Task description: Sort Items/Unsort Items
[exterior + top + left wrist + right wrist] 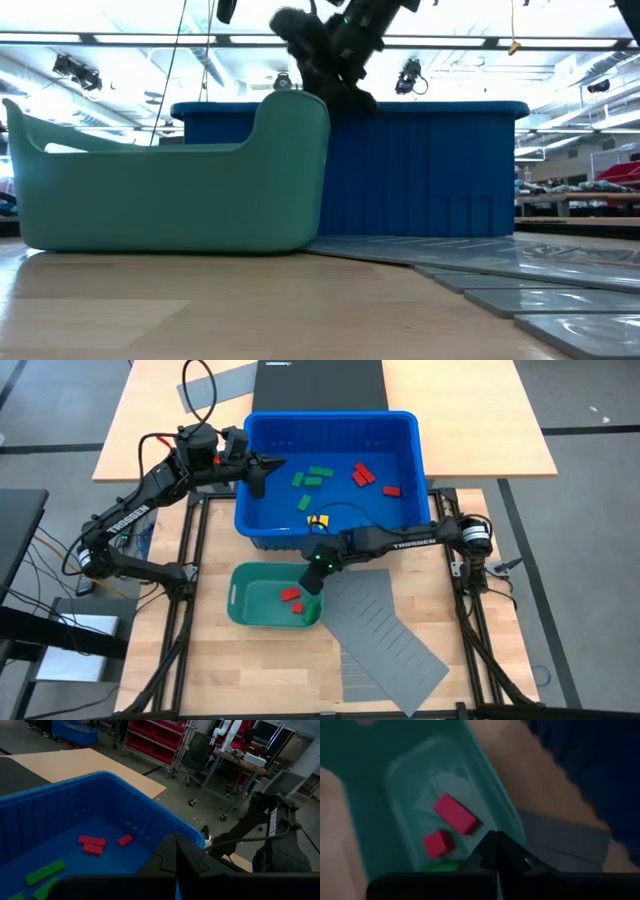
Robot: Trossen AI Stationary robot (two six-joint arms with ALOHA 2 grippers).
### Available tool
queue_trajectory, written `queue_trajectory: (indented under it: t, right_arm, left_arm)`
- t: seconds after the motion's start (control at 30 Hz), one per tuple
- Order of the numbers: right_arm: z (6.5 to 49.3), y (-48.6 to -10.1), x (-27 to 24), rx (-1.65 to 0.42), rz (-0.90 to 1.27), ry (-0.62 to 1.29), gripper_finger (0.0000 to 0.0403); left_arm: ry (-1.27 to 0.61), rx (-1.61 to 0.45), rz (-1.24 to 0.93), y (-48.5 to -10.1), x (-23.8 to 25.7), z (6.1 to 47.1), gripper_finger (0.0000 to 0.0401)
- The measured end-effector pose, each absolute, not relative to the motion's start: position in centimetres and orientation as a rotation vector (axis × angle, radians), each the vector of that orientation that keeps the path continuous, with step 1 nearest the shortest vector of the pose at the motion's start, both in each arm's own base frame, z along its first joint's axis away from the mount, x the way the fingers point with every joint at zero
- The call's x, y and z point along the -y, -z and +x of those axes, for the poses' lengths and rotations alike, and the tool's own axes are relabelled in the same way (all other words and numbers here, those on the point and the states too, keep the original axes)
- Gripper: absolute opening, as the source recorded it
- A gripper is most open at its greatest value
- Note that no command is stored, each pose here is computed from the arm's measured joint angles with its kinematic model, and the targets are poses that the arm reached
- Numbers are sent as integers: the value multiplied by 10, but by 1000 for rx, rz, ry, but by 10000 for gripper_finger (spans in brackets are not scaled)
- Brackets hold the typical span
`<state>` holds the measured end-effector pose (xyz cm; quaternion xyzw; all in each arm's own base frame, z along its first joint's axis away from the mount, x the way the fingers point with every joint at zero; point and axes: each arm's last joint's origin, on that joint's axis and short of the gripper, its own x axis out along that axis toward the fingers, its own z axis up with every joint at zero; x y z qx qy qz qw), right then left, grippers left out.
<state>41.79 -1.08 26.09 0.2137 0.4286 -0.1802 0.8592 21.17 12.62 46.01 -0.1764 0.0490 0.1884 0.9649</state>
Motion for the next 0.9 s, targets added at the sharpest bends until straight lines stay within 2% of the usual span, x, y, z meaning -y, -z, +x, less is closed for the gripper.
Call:
queue_trajectory:
  t: [0.23,0.4,0.5,0.77,0.9]
  right_arm:
    - [416,-334,35,-776,312,333,0]
    - [388,-397,93,-704,239,449,0]
    - [364,-418,137,-689,247,549,3]
    - [314,-399,239,-808,294,744,47]
    - [306,-370,281,-863,396,722,87]
  left_arm:
    - [-384,-68,-363,-463,-127,212,1]
    - [-384,-41,-358,-466,-127,212,1]
    - [-385,-35,-361,-466,-127,212,1]
    - [-416,-3,-373,-468,-128,212,1]
    - [-427,1,-369,-469,-129,212,1]
